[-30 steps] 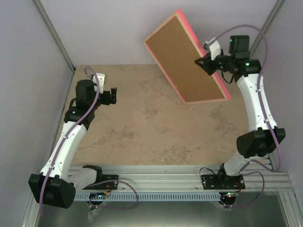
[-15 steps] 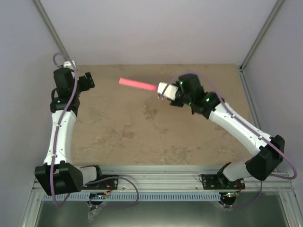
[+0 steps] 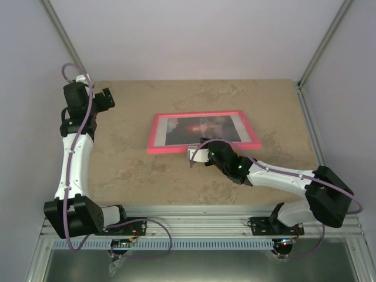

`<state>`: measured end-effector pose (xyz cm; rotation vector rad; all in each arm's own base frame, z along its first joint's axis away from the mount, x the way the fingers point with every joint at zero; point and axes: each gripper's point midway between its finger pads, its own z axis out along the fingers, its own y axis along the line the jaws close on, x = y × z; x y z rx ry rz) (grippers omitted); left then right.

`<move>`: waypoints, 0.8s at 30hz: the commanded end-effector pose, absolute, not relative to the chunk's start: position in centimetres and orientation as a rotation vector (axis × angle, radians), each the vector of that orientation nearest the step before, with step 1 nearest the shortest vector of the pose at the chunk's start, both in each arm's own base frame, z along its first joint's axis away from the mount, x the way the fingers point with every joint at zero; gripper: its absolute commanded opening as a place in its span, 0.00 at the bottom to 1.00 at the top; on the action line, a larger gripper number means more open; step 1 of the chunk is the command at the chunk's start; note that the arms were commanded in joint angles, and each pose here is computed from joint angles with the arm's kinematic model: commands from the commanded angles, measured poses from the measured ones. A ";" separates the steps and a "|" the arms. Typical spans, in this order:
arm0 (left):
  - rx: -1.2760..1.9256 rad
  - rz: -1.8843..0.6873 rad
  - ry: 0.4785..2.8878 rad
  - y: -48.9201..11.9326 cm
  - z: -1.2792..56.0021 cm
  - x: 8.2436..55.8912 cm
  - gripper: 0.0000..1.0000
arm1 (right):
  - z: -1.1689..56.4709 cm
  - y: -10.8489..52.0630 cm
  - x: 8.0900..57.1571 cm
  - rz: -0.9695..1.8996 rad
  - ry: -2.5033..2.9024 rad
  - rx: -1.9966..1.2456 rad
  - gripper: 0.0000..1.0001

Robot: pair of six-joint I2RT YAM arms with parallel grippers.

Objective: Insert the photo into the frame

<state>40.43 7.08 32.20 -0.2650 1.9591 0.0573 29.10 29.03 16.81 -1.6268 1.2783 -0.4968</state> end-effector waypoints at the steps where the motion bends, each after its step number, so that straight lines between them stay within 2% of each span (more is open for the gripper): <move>1: -0.260 0.007 1.954 6.6 32.5 40.6 1.00 | 17.7 31.7 29.1 -0.398 1.261 -1.444 0.39; 9: -0.233 -0.010 1.981 6.1 31.0 40.4 0.99 | 10.9 32.5 26.3 -0.249 1.338 -1.590 0.76; 13: -0.215 -0.030 2.000 5.7 30.2 40.4 1.00 | 8.3 33.0 24.8 -0.139 1.411 -1.698 0.97; 18: -0.126 -0.100 2.049 4.1 29.0 40.3 1.00 | 7.2 33.9 19.9 0.173 1.460 -1.953 0.98; 21: -0.049 -0.144 2.087 3.1 28.4 40.2 1.00 | 8.8 33.5 17.0 0.351 1.447 -2.031 0.98; 24: 0.031 -0.178 2.124 2.1 27.5 40.0 0.99 | 12.3 32.6 16.1 0.591 1.512 -2.007 0.98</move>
